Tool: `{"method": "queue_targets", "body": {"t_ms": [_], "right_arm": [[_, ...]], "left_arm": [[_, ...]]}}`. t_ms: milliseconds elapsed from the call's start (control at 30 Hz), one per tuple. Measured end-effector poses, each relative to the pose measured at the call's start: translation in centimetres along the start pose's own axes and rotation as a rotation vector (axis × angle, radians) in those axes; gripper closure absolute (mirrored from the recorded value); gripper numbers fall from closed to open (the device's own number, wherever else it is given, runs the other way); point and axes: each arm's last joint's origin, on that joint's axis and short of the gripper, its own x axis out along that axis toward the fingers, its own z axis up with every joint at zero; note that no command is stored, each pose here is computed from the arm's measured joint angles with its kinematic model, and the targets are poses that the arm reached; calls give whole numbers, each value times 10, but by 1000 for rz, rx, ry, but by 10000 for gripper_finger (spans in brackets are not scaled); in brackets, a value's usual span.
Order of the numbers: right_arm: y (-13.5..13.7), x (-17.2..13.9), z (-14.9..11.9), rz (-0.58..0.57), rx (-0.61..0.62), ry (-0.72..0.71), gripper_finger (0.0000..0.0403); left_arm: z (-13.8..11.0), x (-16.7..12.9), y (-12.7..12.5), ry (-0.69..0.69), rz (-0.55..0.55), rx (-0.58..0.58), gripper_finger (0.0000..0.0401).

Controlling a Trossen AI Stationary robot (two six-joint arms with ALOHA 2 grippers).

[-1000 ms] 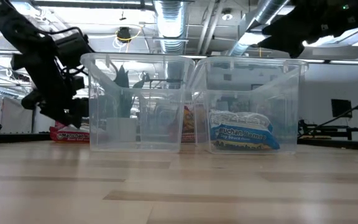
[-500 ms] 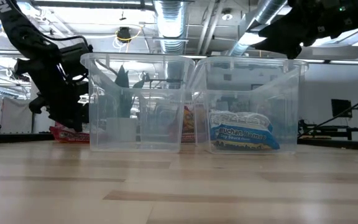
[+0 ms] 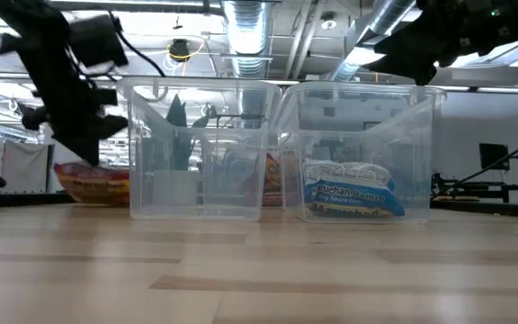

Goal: Sort Maruchan noodles
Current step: Put the red noodle pack into the top transparent bin

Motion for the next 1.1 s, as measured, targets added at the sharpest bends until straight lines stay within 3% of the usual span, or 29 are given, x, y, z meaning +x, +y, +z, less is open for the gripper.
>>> {"method": "queue_targets", "body": {"t_ms": [267,400,600,833,1100], "right_arm": [[0,0,0,0,0,0,159],[0,0,0,0,0,0,159],[0,0,0,0,3,0,159],[0,0,0,0,25,0,159],[0,0,0,-1,23,5,159]], "left_arm": [[6,-46,1,-162,-251,-61,401],[5,-62,4,-242,-308,-66,401],[1,-65,2,-261,-316,-37,401],[-12,-42,-5,-218,-205,28,397],[-7,-27,-8,-164,-164,47,328]]}}
